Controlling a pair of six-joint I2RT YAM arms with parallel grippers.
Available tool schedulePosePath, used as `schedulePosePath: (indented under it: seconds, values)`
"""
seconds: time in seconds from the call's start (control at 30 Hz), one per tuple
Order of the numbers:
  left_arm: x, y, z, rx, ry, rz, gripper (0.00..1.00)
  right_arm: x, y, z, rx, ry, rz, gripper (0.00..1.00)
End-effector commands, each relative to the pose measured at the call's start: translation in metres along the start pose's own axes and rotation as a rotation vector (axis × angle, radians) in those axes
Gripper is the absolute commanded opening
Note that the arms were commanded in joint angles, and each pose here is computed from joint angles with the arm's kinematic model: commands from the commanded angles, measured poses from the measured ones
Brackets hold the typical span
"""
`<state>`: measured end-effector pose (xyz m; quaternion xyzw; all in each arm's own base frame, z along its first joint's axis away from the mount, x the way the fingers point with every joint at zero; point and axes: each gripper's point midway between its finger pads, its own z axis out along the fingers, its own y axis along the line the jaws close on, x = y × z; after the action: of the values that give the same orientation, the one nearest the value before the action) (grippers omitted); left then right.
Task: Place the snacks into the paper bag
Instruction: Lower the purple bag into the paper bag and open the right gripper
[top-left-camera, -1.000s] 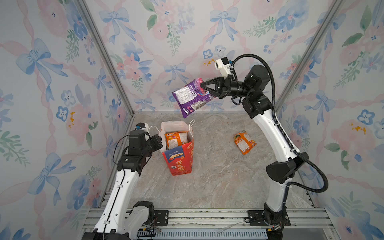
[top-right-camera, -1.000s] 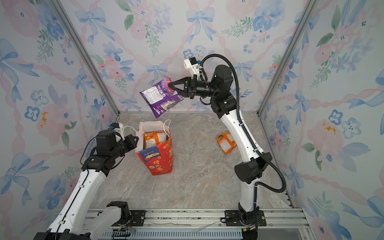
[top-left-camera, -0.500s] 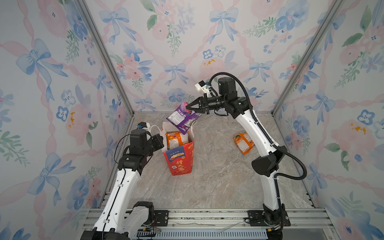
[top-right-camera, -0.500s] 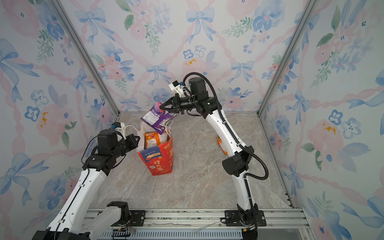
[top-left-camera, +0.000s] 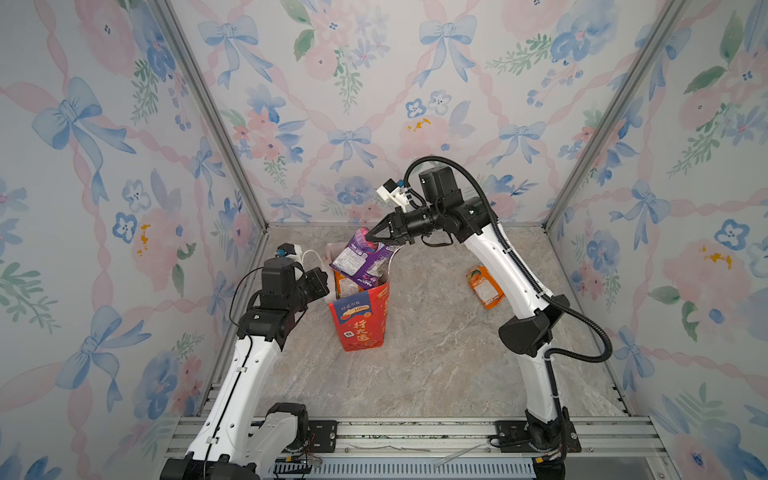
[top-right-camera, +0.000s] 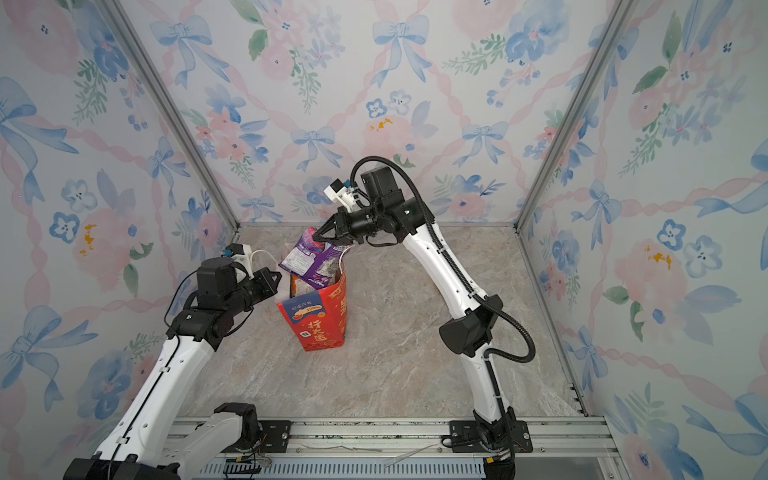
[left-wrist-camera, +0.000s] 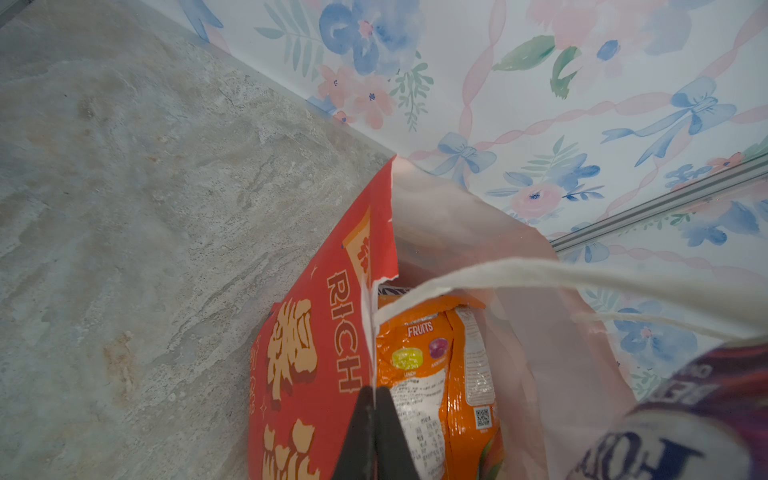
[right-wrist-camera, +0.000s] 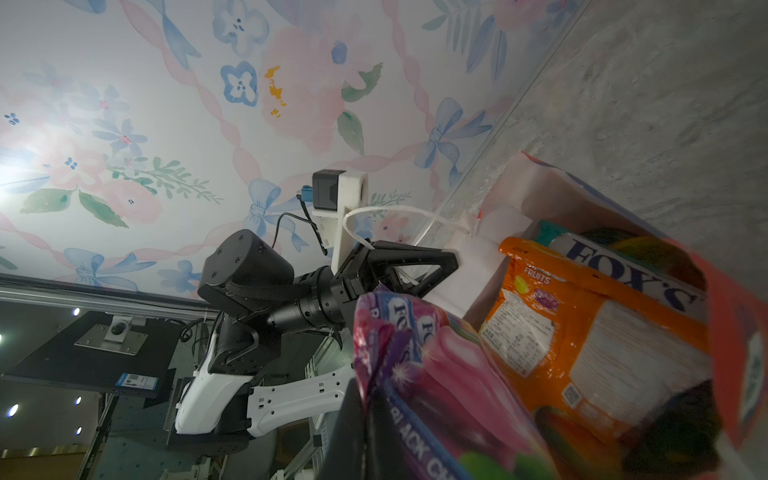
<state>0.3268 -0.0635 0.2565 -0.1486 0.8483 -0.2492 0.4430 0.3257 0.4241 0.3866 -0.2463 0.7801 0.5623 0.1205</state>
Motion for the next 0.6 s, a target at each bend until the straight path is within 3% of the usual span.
schedulePosePath:
  seconds: [0.0, 0.57]
  values:
    - [-0.001, -0.005, -0.003, 0.009, 0.006, 0.002, 0.00, 0.017, -0.006, 0.002, 0.074, 0.041, -0.041, 0.00]
    - [0.000, -0.007, -0.002, 0.022, 0.007, 0.005, 0.00, 0.052, -0.035, 0.037, 0.163, 0.168, -0.016, 0.00]
